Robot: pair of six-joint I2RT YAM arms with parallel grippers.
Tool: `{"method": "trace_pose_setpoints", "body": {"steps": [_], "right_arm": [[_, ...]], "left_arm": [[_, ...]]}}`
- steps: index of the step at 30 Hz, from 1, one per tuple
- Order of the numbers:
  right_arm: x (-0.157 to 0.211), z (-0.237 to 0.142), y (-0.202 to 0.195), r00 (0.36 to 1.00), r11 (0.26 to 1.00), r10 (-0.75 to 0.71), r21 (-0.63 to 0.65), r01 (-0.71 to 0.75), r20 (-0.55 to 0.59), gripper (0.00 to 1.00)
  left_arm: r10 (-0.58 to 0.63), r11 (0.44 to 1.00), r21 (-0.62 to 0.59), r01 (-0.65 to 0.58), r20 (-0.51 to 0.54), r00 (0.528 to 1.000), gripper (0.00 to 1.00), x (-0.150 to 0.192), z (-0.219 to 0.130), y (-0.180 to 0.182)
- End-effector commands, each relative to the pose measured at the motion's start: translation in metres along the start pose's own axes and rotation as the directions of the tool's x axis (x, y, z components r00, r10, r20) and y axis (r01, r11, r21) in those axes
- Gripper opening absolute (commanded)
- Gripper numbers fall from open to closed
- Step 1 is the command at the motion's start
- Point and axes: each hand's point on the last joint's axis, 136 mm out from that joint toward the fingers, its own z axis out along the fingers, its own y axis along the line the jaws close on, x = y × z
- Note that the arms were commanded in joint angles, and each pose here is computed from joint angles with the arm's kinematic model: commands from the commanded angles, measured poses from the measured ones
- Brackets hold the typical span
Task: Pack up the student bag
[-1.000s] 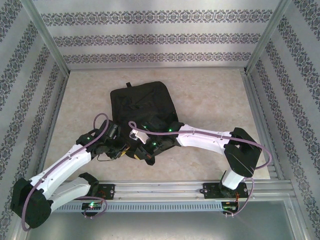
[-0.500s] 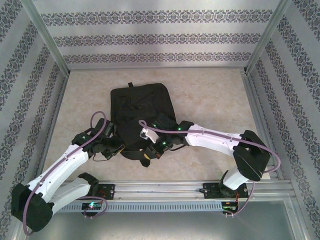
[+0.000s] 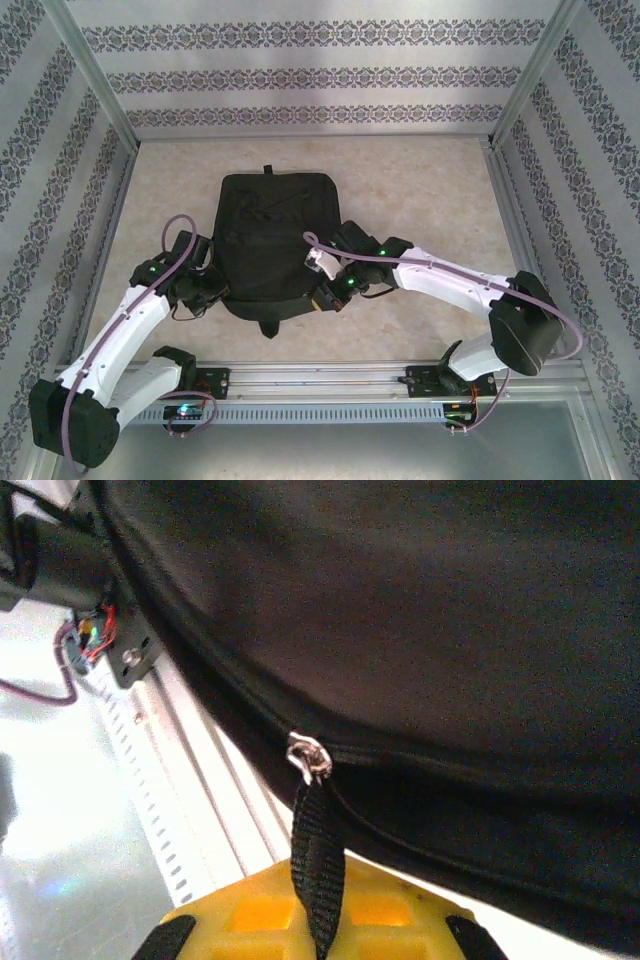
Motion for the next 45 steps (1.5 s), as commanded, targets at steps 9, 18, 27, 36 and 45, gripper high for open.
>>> {"method": "trace_pose_setpoints", "body": {"steps": [9, 18, 27, 36, 45], "right_arm": [[-0.026, 0.008, 0.002, 0.997, 1.000, 0.013, -0.009, -0.013, 0.075, 0.00], [-0.070, 0.055, 0.040, 0.996, 0.995, -0.024, -0.090, 0.032, 0.090, 0.00], [-0.083, 0.067, 0.039, 0.994, 0.993, 0.003, -0.116, 0.010, 0.111, 0.00], [-0.090, 0.072, 0.038, 0.992, 0.993, 0.000, -0.114, 0.014, 0.128, 0.00], [-0.086, 0.071, 0.040, 0.990, 0.991, -0.013, -0.127, 0.030, 0.138, 0.00]], "left_arm": [[0.132, 0.977, -0.202, -0.074, 0.289, 0.948, 0.12, -0.095, -0.028, 0.008], [0.025, 0.992, -0.130, 0.006, 0.236, 0.972, 0.66, -0.084, -0.029, -0.001], [-0.149, 0.989, -0.014, 0.150, 0.079, 0.986, 0.64, -0.002, -0.038, -0.004], [-0.319, 0.948, 0.008, 0.319, -0.024, 0.948, 0.65, 0.041, -0.015, -0.024], [-0.439, 0.898, 0.031, 0.438, -0.003, 0.899, 0.68, 0.039, 0.004, -0.035]]}}
